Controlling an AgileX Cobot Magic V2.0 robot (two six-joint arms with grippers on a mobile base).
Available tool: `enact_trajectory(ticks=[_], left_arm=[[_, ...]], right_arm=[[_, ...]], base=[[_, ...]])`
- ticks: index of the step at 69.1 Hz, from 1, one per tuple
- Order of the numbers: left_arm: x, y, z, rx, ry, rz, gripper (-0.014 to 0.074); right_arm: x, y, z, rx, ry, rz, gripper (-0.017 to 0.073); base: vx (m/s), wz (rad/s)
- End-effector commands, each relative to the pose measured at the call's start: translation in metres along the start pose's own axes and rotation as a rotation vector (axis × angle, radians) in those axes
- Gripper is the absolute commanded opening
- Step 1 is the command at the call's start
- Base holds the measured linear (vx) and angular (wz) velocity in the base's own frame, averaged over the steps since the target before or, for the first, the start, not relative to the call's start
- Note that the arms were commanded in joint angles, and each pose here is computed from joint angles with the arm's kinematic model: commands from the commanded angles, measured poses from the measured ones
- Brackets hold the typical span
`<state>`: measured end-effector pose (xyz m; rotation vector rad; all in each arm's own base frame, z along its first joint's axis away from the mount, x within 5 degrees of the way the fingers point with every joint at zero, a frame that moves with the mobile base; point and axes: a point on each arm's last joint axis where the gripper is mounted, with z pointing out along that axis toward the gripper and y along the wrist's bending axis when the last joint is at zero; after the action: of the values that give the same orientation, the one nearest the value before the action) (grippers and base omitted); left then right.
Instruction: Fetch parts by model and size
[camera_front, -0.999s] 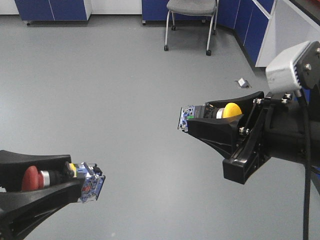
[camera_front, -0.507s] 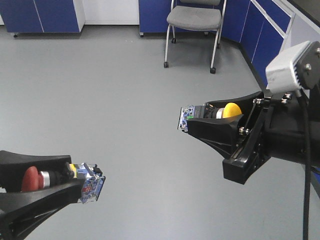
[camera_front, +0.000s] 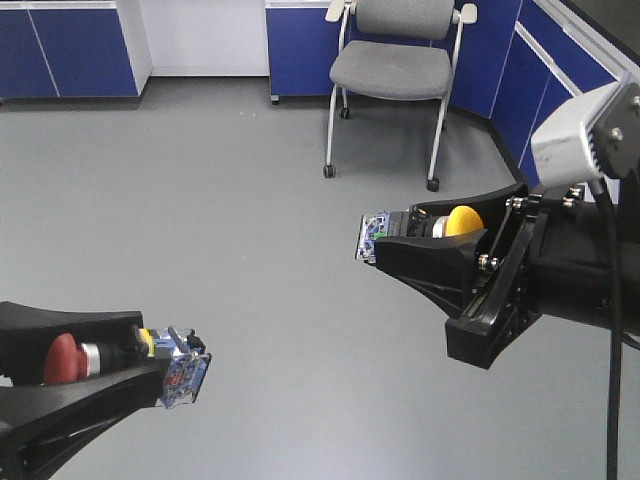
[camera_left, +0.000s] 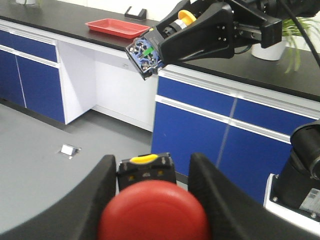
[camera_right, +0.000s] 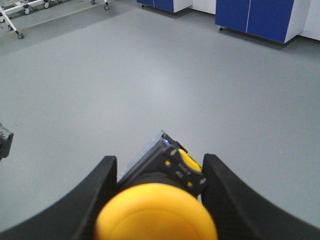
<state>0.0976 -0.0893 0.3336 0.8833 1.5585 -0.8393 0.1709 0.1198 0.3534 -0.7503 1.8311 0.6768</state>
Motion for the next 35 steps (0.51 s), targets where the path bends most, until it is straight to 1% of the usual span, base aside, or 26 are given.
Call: enact_trajectory(ticks=[1, 35], left_arm=[[-0.0162, -0.0011, -0.0018, 0.006, -0.079, -0.015, -0.0006], [-0.0163, -0.0011, -0.0018, 0.005, -0.079, -0.015, -0.0006]], right_arm=[[-0.0130, 0.0006, -0.0067, 0.019, -0.069, 0.004, -0.0005], [-0.0126, 0.0001, -0.0056, 0.019, -0.066, 0.006, -0.0005]], base=[[0.64, 0.00], [0.62, 0.00]])
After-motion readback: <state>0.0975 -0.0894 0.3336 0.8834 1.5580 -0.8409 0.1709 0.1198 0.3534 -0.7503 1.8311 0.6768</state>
